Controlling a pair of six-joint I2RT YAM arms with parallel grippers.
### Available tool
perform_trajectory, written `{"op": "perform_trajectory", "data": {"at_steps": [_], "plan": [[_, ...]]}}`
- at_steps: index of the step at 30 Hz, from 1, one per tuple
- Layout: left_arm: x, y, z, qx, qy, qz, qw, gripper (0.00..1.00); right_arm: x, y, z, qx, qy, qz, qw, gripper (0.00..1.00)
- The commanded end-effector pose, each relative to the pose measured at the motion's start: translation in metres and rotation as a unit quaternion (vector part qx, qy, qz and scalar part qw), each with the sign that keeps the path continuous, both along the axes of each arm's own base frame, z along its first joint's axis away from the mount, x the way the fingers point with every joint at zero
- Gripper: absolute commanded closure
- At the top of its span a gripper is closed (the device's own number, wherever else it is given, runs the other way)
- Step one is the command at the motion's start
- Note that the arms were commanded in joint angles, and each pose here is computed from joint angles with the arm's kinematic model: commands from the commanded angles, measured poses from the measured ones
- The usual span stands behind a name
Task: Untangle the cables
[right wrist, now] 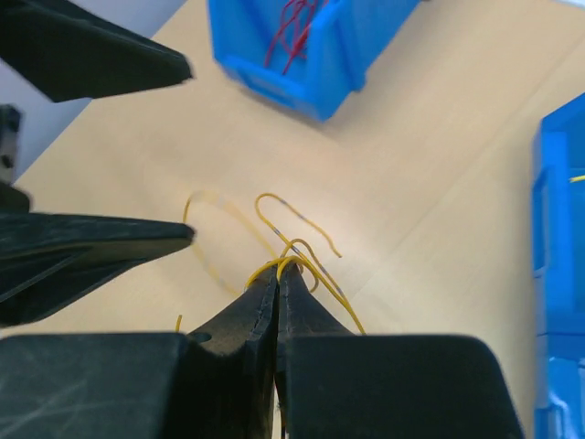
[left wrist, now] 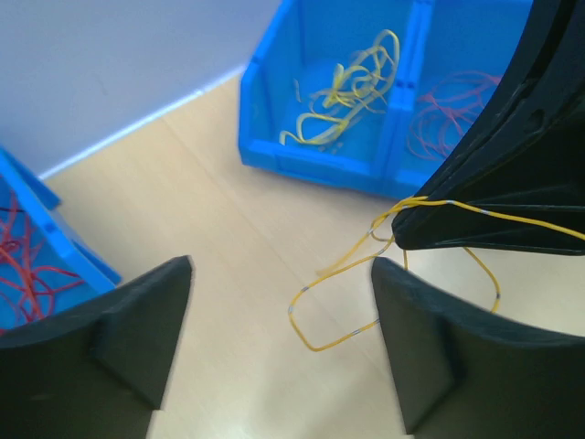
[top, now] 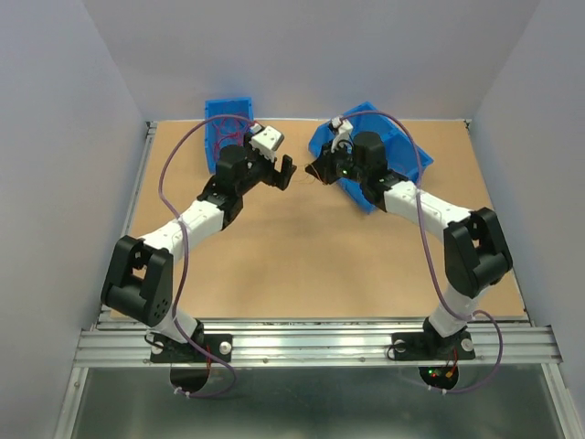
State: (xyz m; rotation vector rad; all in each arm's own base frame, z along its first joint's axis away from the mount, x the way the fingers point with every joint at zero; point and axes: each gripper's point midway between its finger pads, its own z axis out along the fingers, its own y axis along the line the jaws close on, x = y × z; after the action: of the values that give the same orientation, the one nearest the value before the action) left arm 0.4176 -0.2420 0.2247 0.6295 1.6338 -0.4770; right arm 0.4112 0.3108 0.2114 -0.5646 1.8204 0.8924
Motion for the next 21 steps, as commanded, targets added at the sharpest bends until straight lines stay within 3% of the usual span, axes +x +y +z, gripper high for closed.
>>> {"op": "perform_trajectory", "data": {"at_steps": [1,4,11,17,21], "plan": [[0.026,0.014,0.059,-0.016,-0.087,0.041,0.995,0.01,0.052,-0.012,0.026,-0.005,-0.023,-0.079,0.997,1.0],[0.018,0.02,0.064,-0.014,-0.106,0.036,0.994,0.01,0.079,-0.023,0.026,0.001,-0.015,-0.107,0.994,1.0],[0.01,0.056,0.079,-0.021,-0.166,0.114,0.979,0.01,0.153,-0.061,-0.011,-0.022,0.028,-0.198,0.98,0.99],[0.004,0.047,0.081,-0.028,-0.165,0.087,0.982,0.01,0.197,-0.106,-0.014,-0.056,0.027,-0.292,0.954,1.0],[0.005,0.047,0.079,-0.027,-0.164,0.088,0.982,0.01,0.208,-0.126,-0.018,-0.086,0.027,-0.345,0.934,0.75]]}}
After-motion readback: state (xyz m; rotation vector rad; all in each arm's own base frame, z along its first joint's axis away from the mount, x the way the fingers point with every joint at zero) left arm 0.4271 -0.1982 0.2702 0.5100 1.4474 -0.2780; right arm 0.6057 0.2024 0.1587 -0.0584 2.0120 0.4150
